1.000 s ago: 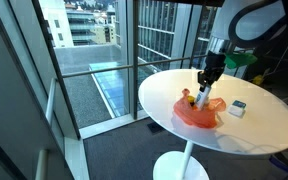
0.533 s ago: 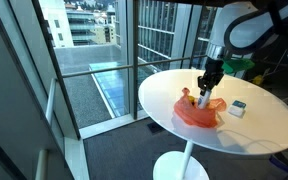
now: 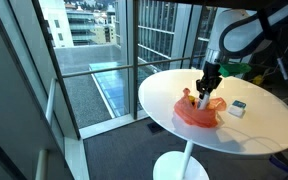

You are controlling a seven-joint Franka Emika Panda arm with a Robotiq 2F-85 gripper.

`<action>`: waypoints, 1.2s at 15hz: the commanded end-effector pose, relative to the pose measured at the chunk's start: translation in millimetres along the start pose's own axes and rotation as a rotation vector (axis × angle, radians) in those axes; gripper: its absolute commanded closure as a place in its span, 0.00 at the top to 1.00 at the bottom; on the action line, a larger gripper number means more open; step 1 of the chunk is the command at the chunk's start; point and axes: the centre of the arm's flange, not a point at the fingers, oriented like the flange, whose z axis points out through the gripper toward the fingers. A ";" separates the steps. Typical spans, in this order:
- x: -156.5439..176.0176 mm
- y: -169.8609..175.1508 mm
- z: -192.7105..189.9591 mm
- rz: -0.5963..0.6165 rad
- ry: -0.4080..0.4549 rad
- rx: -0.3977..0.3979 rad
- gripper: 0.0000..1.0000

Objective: Pick up the longer upright white container from the table and put it in the orange plastic bag

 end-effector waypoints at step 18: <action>-5.8 6.6 -53.2 -0.003 -0.047 -0.010 1.00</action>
